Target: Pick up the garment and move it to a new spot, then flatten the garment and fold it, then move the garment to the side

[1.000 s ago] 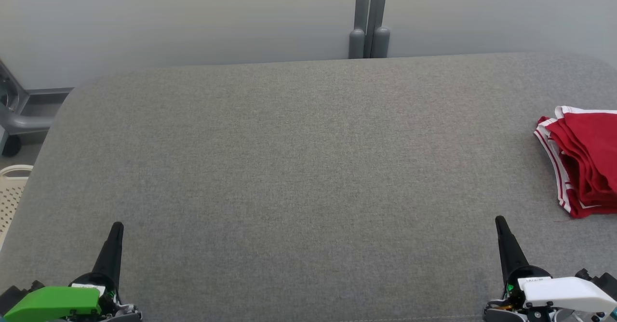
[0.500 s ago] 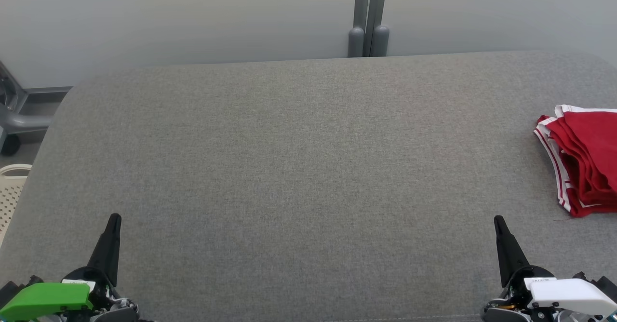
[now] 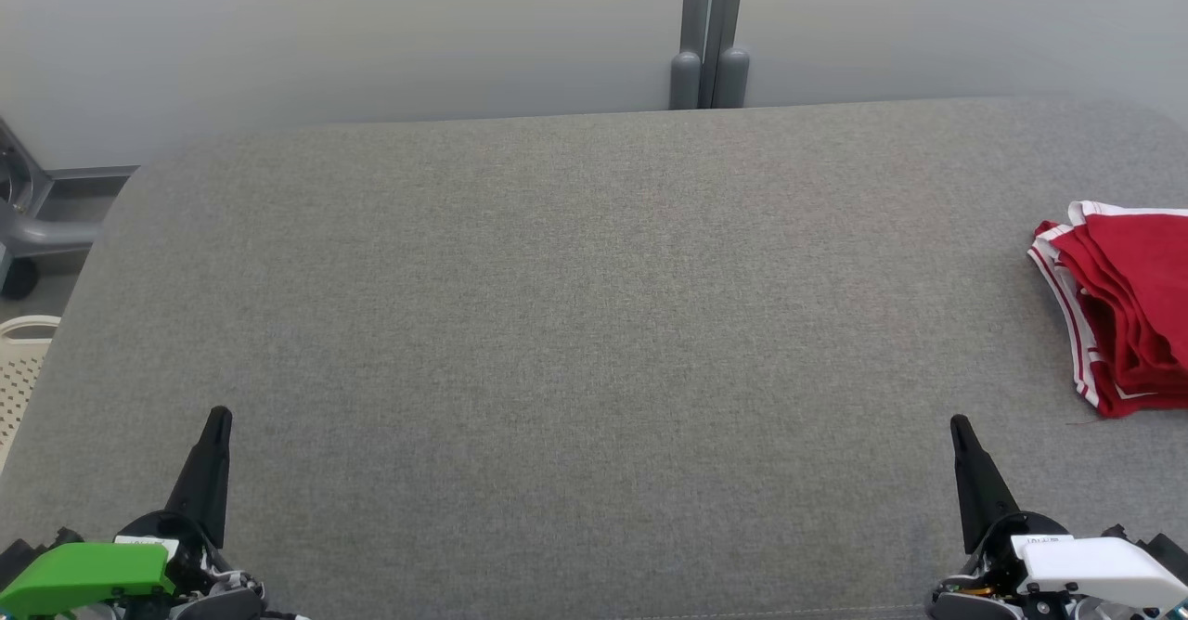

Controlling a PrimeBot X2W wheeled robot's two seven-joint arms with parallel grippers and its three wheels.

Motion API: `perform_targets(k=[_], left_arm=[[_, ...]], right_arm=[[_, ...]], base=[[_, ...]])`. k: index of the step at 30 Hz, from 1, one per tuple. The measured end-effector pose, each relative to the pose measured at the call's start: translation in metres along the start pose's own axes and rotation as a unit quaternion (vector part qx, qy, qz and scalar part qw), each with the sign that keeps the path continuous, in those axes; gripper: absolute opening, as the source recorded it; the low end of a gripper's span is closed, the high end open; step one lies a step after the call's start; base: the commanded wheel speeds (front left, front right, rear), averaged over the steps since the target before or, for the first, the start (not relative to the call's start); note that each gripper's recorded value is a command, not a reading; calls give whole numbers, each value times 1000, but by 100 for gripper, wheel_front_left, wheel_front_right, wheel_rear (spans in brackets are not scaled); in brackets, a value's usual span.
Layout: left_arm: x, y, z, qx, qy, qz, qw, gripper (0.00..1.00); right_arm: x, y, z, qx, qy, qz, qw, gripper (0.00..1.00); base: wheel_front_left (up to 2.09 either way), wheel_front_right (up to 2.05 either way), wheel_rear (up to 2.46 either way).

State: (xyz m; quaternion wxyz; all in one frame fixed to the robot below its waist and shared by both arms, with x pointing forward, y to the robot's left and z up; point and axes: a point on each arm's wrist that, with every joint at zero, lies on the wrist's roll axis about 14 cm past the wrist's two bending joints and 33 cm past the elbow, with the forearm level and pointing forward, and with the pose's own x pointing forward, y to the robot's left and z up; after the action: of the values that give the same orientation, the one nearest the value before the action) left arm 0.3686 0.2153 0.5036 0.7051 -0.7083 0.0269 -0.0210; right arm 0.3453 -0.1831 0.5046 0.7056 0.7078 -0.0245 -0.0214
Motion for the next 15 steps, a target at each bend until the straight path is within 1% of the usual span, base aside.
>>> perform_targets(k=[15], left_arm=[[0,0,0,0,0,0,1000,0]], right_arm=[[0,0,0,0,0,0,1000,0]], base=[[0,0,0]])
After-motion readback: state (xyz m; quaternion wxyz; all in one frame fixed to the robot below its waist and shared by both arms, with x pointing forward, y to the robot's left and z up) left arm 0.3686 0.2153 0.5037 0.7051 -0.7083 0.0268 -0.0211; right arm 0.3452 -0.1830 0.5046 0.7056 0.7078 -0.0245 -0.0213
